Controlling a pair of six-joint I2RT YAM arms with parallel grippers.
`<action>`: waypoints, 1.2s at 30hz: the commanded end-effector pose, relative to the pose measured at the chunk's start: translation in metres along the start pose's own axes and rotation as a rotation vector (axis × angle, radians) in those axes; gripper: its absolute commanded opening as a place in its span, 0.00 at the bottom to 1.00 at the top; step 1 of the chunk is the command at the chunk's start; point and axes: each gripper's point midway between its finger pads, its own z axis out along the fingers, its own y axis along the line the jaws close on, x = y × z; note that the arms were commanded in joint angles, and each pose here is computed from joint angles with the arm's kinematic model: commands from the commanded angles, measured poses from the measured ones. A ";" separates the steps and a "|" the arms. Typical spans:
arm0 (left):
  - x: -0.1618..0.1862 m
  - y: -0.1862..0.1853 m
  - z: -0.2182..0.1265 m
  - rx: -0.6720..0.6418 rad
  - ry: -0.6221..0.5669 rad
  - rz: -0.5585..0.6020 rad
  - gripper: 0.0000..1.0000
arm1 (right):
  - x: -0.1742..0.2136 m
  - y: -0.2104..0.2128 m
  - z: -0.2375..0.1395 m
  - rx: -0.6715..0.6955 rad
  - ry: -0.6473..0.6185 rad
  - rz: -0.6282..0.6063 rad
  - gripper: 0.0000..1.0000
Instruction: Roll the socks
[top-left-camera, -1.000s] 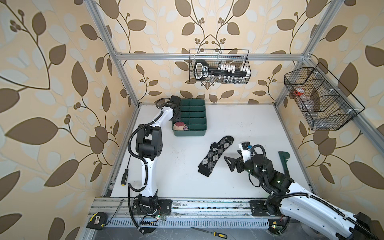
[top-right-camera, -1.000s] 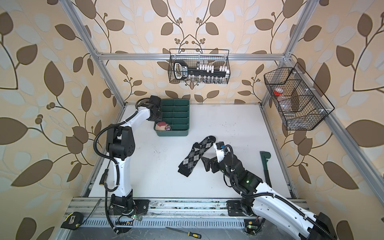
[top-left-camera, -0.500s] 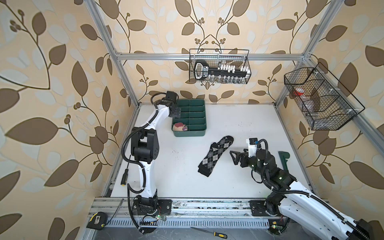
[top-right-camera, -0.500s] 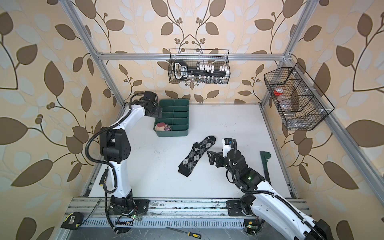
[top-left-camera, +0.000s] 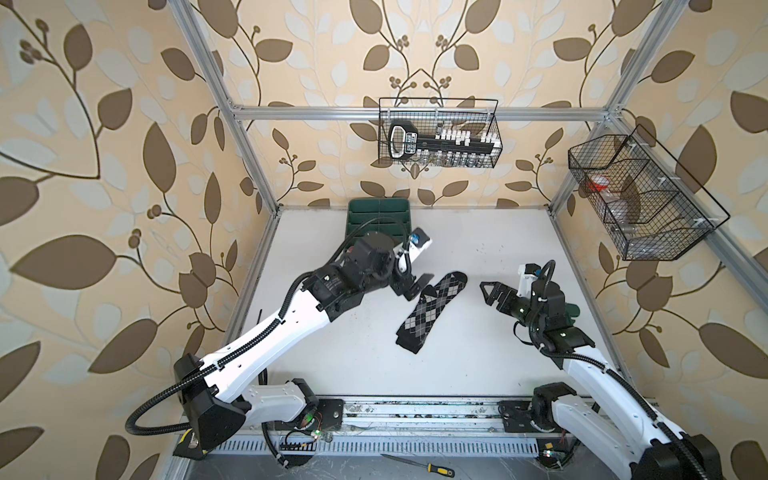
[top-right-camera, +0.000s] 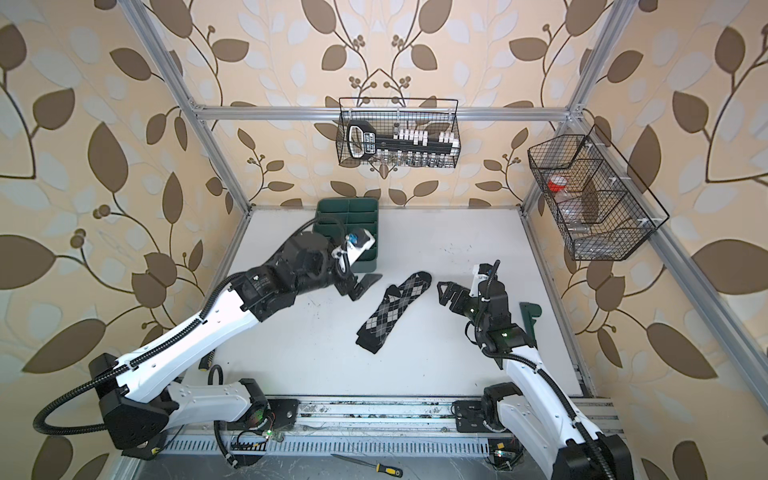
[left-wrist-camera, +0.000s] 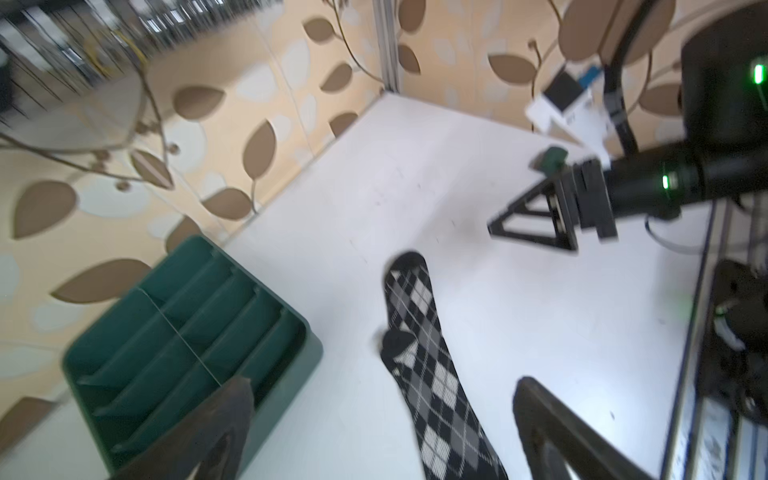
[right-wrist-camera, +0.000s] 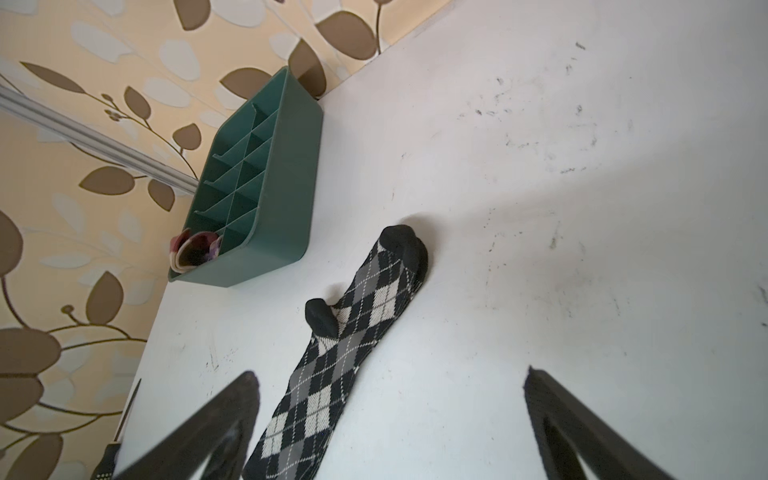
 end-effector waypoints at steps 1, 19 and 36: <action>0.005 -0.010 -0.008 0.031 -0.067 0.034 0.99 | -0.018 0.009 0.001 -0.072 -0.003 0.052 1.00; 0.098 -0.086 0.028 0.267 0.068 0.066 0.99 | 0.012 -0.021 0.032 -0.051 0.104 0.104 1.00; 0.144 -0.102 0.062 0.266 0.197 -0.022 0.99 | 0.046 -0.044 0.076 -0.034 0.174 0.202 0.90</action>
